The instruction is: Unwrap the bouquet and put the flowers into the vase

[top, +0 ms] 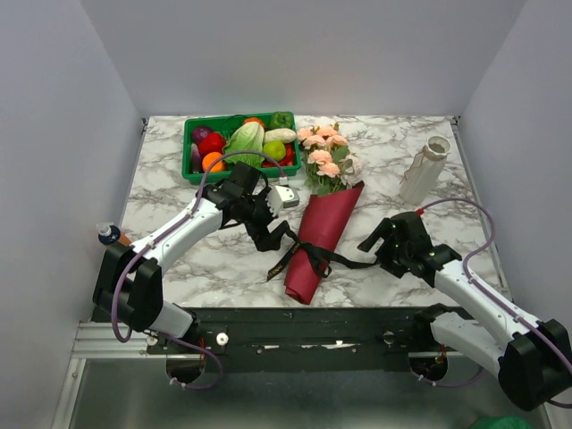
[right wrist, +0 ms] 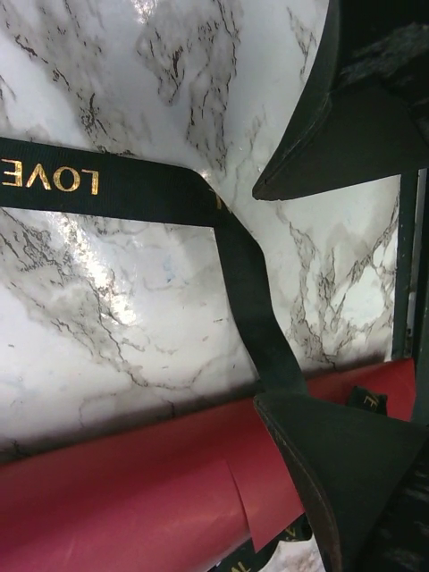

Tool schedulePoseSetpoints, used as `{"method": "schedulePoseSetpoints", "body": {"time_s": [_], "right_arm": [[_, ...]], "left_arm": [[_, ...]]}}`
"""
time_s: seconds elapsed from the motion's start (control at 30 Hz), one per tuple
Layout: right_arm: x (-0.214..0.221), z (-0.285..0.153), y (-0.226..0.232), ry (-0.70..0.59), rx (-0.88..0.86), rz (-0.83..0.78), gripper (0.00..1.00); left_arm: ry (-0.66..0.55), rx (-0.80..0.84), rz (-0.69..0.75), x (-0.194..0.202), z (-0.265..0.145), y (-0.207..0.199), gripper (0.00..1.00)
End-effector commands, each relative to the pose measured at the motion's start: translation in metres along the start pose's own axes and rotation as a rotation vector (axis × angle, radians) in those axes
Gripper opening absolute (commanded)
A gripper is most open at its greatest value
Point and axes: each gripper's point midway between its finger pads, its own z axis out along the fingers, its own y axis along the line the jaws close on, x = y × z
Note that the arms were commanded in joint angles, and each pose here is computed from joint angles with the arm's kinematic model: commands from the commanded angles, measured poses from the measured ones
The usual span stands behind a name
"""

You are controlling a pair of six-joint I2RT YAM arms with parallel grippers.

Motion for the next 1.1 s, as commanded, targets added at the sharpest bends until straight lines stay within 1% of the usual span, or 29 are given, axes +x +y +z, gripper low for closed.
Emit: {"method": "schedulePoseSetpoints", "body": {"time_s": [0.0, 0.23, 0.3, 0.53, 0.7, 0.9, 1.07], "right_arm": [[-0.009, -0.001, 0.005, -0.041, 0.006, 0.028, 0.95], [-0.015, -0.004, 0.012, -0.059, -0.016, -0.008, 0.96], [-0.01, -0.003, 0.01, -0.041, -0.015, 0.002, 0.96], [0.014, 0.004, 0.012, 0.018, -0.02, 0.061, 0.94], [0.018, 0.008, 0.017, 0.013, -0.004, 0.148, 0.94], [0.025, 0.017, 0.036, 0.053, 0.005, 0.214, 0.94], [0.047, 0.02, 0.045, 0.105, 0.046, 0.221, 0.94]], "left_arm": [[-0.045, -0.021, 0.023, -0.014, 0.006, 0.002, 0.99], [-0.043, -0.049, 0.014, -0.016, 0.008, 0.007, 0.99], [-0.027, -0.048, 0.018, -0.012, 0.012, 0.009, 0.99], [0.017, -0.017, 0.034, 0.003, 0.03, 0.006, 0.99], [0.048, -0.008, 0.045, 0.012, 0.045, 0.007, 0.99], [0.067, 0.012, 0.073, 0.012, 0.061, 0.003, 0.99], [0.071, 0.034, 0.086, 0.012, 0.071, 0.003, 0.99]]}}
